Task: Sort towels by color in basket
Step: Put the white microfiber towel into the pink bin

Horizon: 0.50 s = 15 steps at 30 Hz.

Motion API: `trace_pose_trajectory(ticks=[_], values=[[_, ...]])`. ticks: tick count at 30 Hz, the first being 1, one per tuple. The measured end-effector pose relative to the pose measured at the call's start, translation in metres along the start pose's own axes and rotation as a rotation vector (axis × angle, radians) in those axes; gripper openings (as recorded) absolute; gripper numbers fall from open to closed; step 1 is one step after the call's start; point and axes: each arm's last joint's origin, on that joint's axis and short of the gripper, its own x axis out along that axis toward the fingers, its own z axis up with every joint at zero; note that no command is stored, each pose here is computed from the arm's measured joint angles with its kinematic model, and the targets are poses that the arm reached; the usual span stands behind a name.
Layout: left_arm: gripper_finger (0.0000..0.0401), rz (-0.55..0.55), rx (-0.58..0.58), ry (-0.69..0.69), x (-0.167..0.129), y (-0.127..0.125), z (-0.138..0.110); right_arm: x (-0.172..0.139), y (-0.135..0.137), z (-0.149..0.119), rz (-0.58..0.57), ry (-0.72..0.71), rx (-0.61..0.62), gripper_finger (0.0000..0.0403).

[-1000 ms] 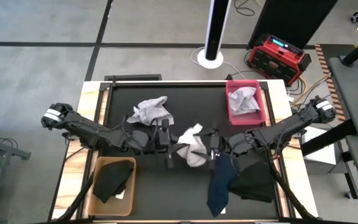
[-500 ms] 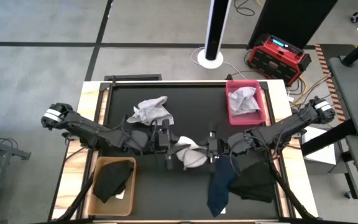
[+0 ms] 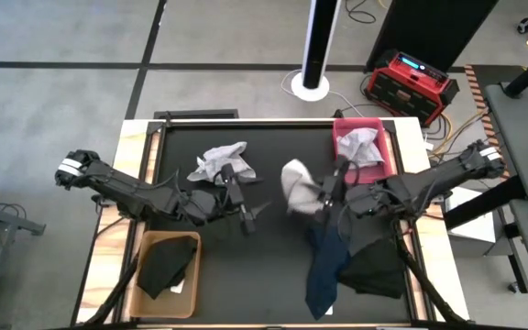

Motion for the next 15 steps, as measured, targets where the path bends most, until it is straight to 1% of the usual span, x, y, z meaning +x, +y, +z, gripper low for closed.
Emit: trace_pose_trajectory(ticks=[5, 10, 15], values=[[0.0286, 0.037, 0.008, 0.013, 0.000, 0.001, -0.001, -0.002, -0.036, -0.002, -0.130, 0.051, 0.066, 0.0013], [0.0276, 0.037, 0.016, 0.022, 0.000, 0.001, -0.002, 0.004, -0.079, -0.009, -0.291, 0.129, 0.140, 0.0013], [0.0269, 0.037, 0.035, 0.046, 0.000, 0.001, -0.005, 0.012, -0.118, -0.021, -0.456, 0.230, 0.173, 0.0013]])
